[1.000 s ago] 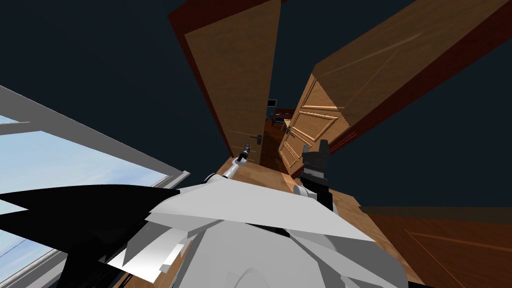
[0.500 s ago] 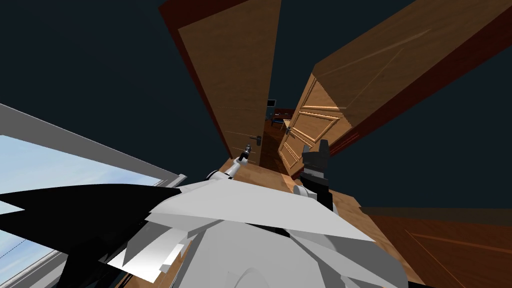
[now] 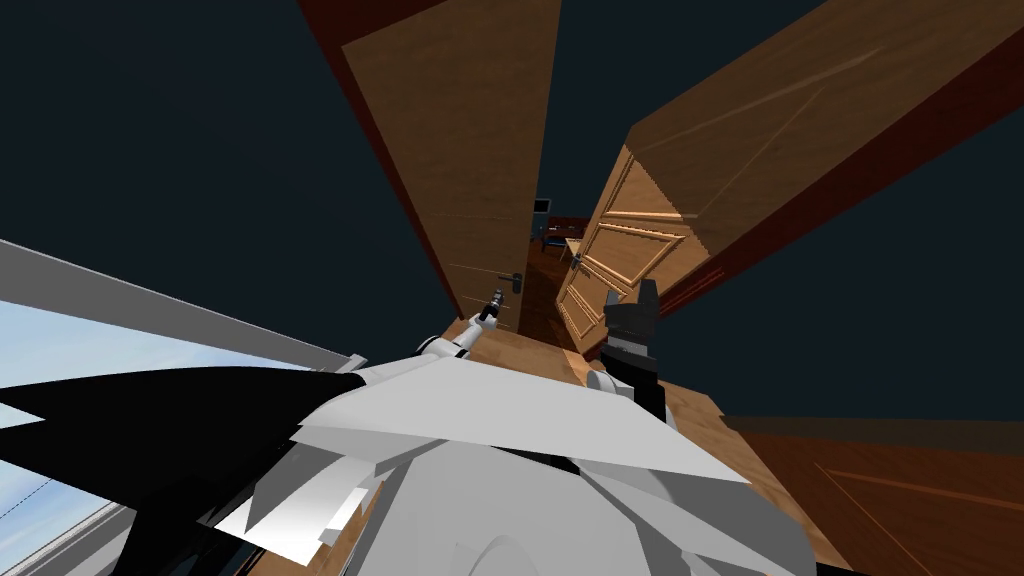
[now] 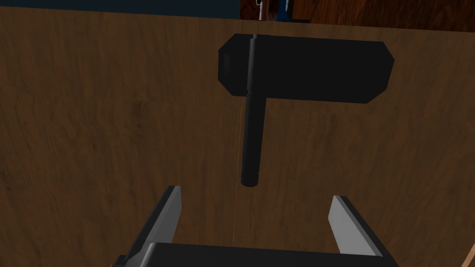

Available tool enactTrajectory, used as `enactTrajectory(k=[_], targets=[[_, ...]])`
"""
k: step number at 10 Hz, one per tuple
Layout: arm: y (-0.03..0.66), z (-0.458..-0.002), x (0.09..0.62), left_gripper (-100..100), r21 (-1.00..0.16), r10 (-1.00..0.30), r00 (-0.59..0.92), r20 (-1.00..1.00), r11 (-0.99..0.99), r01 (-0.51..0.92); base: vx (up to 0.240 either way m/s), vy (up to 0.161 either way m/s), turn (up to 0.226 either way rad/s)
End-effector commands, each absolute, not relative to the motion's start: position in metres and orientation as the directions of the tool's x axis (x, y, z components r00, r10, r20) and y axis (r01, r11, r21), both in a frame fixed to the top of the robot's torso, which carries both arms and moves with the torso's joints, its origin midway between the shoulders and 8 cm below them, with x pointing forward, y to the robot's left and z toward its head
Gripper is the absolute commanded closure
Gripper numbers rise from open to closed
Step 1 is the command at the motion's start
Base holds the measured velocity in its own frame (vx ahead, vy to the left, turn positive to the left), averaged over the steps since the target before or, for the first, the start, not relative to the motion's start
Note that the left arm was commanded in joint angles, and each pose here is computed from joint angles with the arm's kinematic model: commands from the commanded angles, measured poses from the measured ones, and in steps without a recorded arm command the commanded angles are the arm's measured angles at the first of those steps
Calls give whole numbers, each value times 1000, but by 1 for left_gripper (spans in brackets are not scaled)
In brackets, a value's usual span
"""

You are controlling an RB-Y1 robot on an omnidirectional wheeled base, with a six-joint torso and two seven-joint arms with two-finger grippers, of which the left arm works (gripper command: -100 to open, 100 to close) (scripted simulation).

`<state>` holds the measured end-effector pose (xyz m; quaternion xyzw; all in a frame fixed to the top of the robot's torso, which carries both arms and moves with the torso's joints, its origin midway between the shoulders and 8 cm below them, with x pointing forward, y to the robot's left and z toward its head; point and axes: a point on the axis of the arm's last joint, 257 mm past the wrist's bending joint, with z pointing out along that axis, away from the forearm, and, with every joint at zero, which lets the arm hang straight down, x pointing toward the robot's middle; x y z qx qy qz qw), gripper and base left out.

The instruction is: Push the door open

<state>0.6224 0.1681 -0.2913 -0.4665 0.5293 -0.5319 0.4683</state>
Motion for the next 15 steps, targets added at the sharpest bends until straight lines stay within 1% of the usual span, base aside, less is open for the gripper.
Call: enactTrajectory(k=[1, 3, 11, 12, 13, 15], targets=[[168, -291, 622, -100, -1000, -992, -126, 0, -1, 4, 23, 5, -4], [173, -291, 623, -100, -1000, -993, -121, -4, 3, 4, 130, -29, -20], [181, -293, 624, -100, -1000, -995, -104, 1, -1, 0, 200, -22, -23], [181, -292, 624, -100, -1000, -995, -104, -1, 1, 1, 91, -11, 1], [181, -292, 624, 100, -1000, -995, -104, -1, 1, 1, -19, 0, 9], [181, -292, 624, 100, -1000, -995, -104, -1, 1, 1, -30, 5, -11]])
